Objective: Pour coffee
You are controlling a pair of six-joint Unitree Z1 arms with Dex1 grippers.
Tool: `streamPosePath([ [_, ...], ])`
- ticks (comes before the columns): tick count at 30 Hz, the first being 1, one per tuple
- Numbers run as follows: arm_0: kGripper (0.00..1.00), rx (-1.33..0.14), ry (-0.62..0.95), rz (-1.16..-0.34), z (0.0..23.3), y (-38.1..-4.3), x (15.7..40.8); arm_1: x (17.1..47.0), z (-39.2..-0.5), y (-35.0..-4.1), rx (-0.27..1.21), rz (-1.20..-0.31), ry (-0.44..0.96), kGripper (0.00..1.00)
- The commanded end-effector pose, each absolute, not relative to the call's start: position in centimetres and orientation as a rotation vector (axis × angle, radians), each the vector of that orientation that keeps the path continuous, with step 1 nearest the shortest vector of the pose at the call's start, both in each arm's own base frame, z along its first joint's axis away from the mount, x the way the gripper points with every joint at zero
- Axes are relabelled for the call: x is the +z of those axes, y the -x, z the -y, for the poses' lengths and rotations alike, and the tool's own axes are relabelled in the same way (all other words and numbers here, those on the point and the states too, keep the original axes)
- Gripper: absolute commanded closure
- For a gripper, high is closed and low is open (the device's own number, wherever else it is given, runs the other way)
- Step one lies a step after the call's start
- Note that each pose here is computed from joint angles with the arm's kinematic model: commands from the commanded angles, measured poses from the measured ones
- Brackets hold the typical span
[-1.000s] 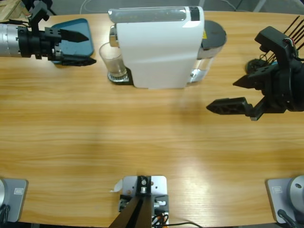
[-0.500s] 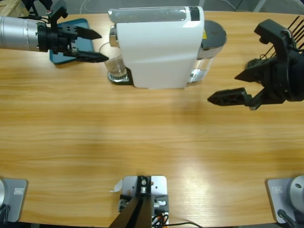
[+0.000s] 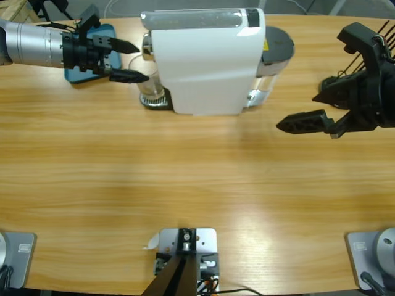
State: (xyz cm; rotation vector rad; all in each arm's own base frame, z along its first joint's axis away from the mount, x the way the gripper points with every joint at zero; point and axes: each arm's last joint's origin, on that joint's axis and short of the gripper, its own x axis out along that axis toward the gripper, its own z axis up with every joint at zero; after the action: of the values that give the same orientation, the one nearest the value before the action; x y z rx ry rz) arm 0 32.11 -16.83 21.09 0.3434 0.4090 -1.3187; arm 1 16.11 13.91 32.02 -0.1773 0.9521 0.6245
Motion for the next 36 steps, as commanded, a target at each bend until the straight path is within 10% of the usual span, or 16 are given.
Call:
streamPosePath([
  [1, 0.000, -1.306, -0.389, -0.458, 17.6, -32.6, 18.7, 31.4, -14.1, -16.7, 0.629, -0.984, 0.183, 0.000],
  [36, 0.000, -1.227, -0.491, -0.494, 19.3, -32.8, 18.1, 31.3, -14.5, -18.2, 0.629, -0.981, 0.178, 0.000],
])
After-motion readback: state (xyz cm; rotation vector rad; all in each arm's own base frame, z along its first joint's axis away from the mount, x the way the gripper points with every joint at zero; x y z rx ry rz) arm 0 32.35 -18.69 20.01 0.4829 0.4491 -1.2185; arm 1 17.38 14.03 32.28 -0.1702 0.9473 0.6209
